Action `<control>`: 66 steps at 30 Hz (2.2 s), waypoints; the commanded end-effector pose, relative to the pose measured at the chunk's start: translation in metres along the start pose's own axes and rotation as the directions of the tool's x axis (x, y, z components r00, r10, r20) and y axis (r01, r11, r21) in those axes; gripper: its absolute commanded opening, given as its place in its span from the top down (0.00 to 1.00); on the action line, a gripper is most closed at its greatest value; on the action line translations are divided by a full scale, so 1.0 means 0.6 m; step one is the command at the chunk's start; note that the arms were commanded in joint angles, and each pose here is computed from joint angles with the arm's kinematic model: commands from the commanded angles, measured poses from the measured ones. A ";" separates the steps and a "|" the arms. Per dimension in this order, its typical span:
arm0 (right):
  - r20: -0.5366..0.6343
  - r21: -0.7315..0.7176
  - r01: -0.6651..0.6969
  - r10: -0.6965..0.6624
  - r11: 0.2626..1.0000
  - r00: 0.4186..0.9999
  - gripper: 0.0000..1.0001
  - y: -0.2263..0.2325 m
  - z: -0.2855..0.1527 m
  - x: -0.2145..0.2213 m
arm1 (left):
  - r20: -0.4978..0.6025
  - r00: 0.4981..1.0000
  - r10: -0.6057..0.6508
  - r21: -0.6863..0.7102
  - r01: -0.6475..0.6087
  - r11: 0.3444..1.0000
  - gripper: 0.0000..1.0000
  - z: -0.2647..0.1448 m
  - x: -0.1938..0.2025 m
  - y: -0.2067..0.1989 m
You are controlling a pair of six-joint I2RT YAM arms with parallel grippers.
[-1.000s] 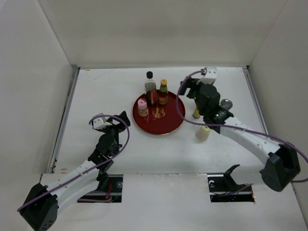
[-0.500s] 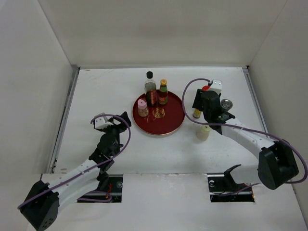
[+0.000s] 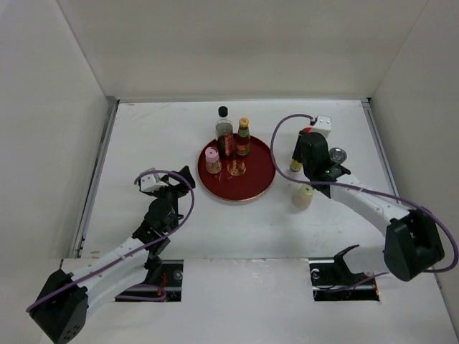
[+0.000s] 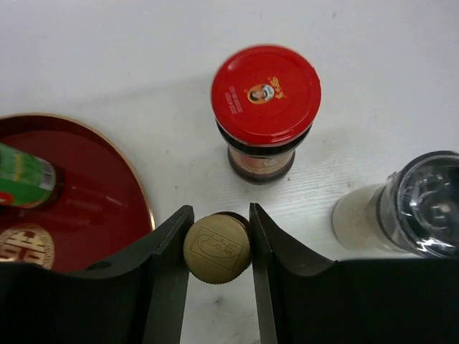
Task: Organize the condiment bottles
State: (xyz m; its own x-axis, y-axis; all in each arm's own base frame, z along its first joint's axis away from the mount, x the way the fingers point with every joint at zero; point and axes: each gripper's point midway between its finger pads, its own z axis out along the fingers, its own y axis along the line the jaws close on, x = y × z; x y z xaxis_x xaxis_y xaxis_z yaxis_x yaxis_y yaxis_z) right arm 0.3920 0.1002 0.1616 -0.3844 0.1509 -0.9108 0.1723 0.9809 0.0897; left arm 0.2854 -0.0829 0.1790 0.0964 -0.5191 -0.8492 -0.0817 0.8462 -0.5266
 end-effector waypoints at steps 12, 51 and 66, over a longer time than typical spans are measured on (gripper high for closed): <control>0.221 -0.497 0.070 0.049 0.865 0.974 0.74 0.383 -0.174 -0.075 | 0.053 0.995 -0.087 -0.018 0.088 0.996 0.19 0.003 -0.021 0.016; 0.037 0.079 -0.039 0.036 0.996 0.999 0.00 -0.052 -0.178 0.088 | 0.032 0.995 -0.098 0.010 0.097 0.995 0.18 0.000 -0.017 0.002; -0.039 0.099 -0.056 0.061 0.993 0.997 0.44 -0.042 -0.113 0.152 | 0.022 0.996 -0.091 0.009 0.091 0.996 0.18 0.002 -0.012 0.001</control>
State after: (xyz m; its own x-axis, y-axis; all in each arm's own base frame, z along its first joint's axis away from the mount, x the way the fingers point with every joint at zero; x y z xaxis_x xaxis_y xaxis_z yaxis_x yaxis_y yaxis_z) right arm 0.2706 0.0918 0.0877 -0.5042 0.1603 -0.8486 0.2604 0.9651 0.0276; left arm 0.2852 -0.0760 0.1698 0.0938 -0.5566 -0.8255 -0.0974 0.8200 -0.5640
